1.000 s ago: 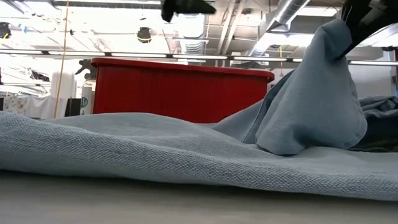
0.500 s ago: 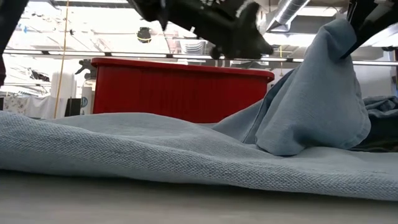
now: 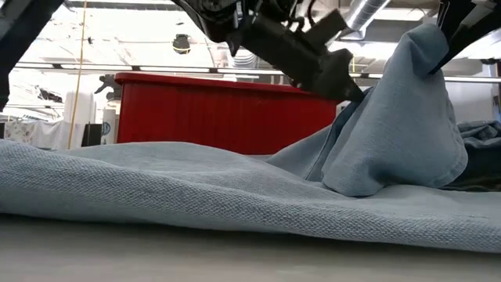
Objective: Fold Laundry from Bin
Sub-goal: Fold the light blue pants
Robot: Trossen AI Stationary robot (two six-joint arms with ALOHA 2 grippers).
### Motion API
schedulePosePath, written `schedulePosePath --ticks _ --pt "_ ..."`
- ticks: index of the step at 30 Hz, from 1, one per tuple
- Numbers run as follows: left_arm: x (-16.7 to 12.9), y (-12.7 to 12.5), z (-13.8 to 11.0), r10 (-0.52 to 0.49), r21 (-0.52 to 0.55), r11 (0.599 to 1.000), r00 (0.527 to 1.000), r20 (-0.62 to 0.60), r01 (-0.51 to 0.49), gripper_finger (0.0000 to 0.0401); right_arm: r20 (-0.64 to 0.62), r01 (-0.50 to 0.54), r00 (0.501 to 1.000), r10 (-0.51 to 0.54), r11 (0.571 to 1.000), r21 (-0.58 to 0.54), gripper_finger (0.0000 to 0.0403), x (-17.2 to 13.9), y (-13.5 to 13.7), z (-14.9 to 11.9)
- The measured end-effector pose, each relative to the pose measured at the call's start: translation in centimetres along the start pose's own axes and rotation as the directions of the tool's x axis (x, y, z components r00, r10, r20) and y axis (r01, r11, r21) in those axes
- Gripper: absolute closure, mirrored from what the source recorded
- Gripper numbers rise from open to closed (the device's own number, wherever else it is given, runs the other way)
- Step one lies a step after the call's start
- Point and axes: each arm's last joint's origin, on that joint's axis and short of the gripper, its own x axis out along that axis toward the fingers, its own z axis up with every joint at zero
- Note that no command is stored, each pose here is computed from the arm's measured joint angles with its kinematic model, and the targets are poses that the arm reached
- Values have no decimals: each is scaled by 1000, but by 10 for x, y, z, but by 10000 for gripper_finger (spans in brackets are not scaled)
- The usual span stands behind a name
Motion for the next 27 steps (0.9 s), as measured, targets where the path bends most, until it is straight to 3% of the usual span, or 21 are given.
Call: schedulePosePath --ticks 8,15,17,20,23,27 --pt "8 30 -5 56 -24 998 997 -57 -58 264 10 5 1000 -5 1000 10 374 0 -1 1" --pt "8 40 -4 -45 -53 998 998 -47 43 362 13 9 1000 -9 1000 13 373 0 -1 2" --pt "8 39 -5 -49 -36 998 997 -58 47 388 13 9 1000 -9 999 37 374 0 -1 2" --pt "5 38 -7 -50 -23 999 993 -106 48 397 10 7 1000 -9 990 139 373 1 -1 1" --pt "-5 36 -6 -20 5 1000 980 -196 21 399 -4 2 1000 0 940 341 373 3 -3 -1" --pt "-27 38 5 20 59 998 961 -276 -3 400 -35 0 999 28 783 622 374 11 -9 -6"
